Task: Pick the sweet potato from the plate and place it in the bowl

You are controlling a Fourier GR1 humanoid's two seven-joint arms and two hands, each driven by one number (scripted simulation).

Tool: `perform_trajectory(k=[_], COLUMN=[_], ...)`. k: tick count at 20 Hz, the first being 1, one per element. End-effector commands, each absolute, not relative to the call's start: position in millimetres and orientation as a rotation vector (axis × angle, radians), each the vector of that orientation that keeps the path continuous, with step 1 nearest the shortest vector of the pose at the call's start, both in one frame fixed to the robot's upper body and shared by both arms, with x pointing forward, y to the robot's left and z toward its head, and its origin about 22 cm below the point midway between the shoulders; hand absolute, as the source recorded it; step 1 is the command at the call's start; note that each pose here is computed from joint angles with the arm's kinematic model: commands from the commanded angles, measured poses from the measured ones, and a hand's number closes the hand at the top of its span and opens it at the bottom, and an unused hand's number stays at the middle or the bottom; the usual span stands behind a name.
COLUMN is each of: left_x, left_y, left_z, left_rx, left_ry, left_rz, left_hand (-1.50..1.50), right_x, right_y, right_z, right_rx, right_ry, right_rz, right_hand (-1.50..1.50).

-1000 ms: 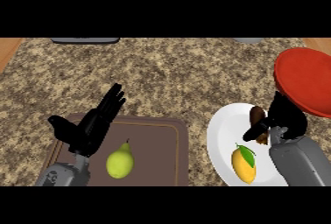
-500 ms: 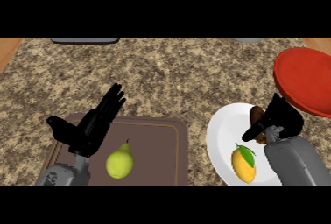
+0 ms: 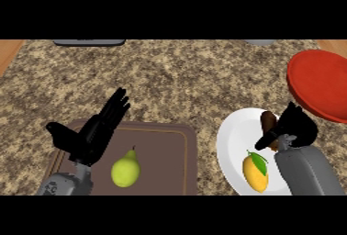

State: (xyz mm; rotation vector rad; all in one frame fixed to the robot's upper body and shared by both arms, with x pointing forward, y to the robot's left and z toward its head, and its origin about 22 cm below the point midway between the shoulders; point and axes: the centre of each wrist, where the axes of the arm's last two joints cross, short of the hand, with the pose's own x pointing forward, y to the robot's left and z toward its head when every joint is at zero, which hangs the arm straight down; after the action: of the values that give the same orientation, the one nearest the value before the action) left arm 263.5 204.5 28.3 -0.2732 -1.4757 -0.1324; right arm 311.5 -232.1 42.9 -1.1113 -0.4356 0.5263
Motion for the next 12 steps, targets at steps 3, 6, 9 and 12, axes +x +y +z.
perform_trajectory(k=[3,6,9,12], left_x=[253.7,266.6,246.8,270.5], left_y=[200.1,212.1,201.3,203.7], left_z=[25.4,18.3,31.6,35.9], left_rx=[-0.290,-0.282,-0.263,-0.268], left_ry=[-1.476,-1.475,-1.489,-1.485], left_rz=[-0.120,-0.120,-0.116,-0.138], left_hand=[0.00,0.00,0.00,0.00], right_x=[311.1,320.7,314.1,307.7], right_y=[-212.2,-222.0,-255.9,-246.4], right_z=[28.4,27.4,25.2,9.4], right_rx=[-1.145,-1.144,-1.161,-1.178], right_ry=[-0.291,-0.304,-0.385,-0.399], right_rz=[0.441,0.420,0.463,0.511], right_hand=[-1.50,-1.50,1.50,1.50])
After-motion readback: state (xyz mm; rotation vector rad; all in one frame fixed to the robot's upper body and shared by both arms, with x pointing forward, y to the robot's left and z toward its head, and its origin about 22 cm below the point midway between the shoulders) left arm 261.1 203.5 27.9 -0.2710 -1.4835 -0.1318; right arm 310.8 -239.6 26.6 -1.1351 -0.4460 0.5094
